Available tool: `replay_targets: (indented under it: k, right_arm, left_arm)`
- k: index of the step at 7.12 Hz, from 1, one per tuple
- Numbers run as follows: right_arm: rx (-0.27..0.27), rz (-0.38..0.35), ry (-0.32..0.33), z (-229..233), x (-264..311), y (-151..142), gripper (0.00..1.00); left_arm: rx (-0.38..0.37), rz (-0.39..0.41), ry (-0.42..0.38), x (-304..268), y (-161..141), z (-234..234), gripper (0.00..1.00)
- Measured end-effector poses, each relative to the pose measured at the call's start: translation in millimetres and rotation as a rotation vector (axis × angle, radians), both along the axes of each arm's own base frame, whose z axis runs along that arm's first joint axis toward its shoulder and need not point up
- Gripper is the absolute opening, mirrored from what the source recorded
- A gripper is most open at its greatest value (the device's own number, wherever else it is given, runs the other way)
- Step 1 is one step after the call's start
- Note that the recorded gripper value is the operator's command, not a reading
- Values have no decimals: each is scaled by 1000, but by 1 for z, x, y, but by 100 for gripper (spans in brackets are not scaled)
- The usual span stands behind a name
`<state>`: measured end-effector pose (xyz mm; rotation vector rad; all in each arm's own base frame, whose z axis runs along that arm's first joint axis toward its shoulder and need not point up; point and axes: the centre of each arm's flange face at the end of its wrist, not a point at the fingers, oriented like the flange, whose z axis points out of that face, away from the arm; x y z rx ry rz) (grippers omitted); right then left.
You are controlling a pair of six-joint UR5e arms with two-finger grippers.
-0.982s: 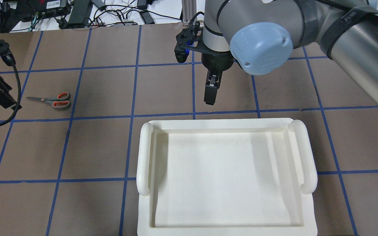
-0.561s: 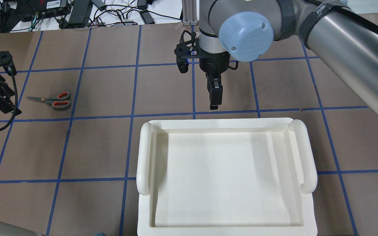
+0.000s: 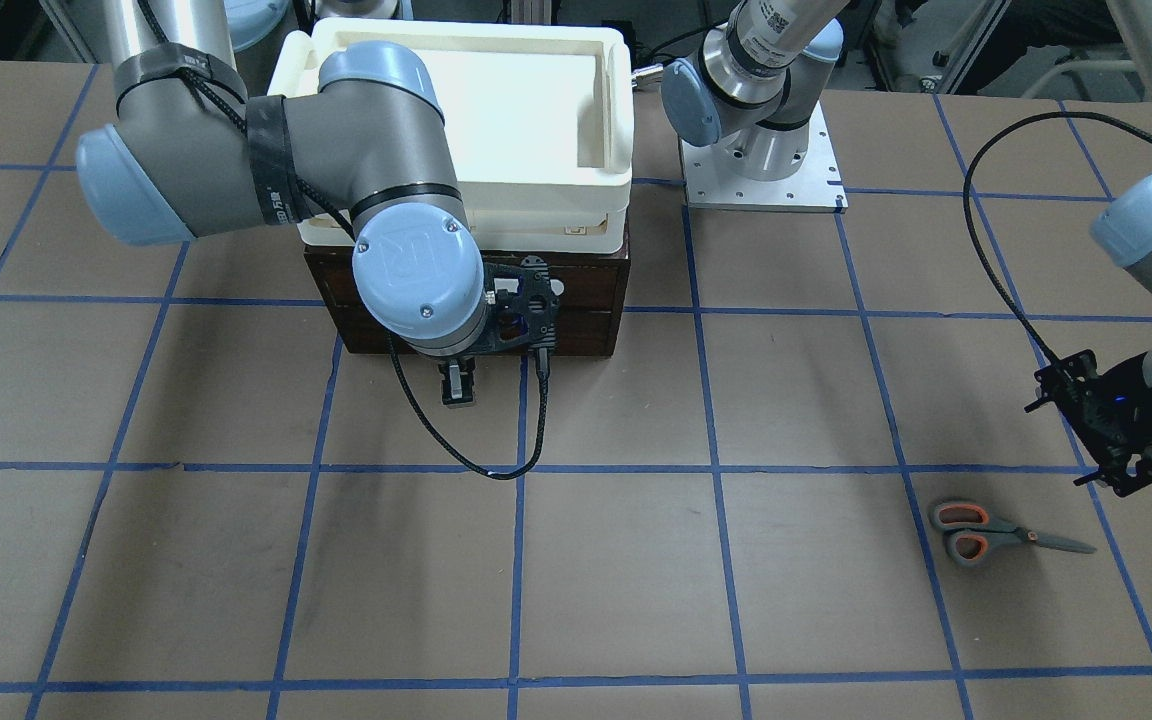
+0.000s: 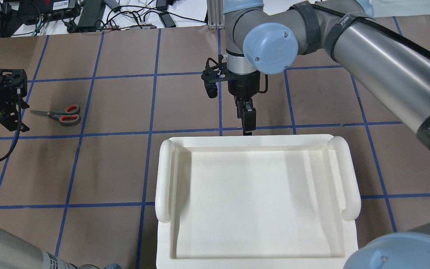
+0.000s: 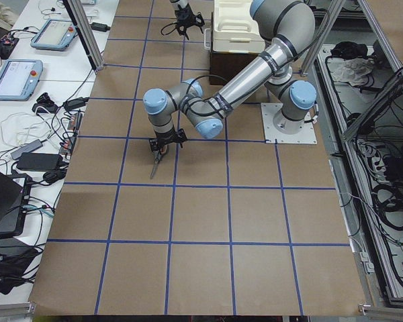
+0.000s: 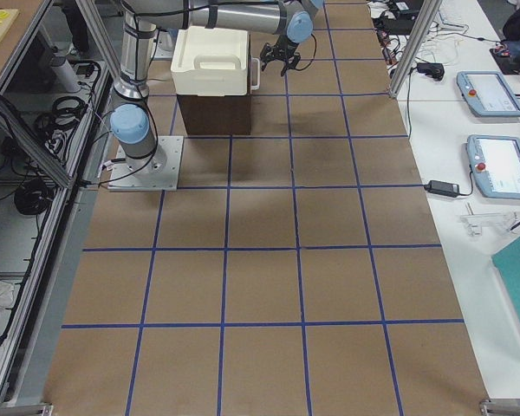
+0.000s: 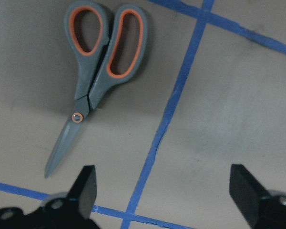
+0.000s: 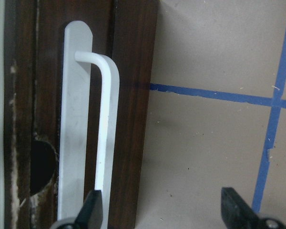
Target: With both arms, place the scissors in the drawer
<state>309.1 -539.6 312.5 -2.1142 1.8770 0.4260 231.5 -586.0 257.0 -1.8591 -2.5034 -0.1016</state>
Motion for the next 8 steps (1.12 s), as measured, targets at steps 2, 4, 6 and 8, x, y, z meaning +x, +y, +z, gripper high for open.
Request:
replay_targets:
  k: [2,4,6,8]
  right_arm:
    - [32,-8,10,-15,-2,7,87]
    - [44,-7,18,-21,-3,10,85]
    - [45,-11,14,-20,-3,11,85]
    - [32,-41,27,-13,-1,9,85]
  left_arm:
    - [-31,-166,-8,8,-12,-22,99]
    - [-46,-277,13,10,-20,-41,97]
    - [-57,-338,30,12,-26,-52,89]
    - [-64,-358,32,15,-31,-54,82]
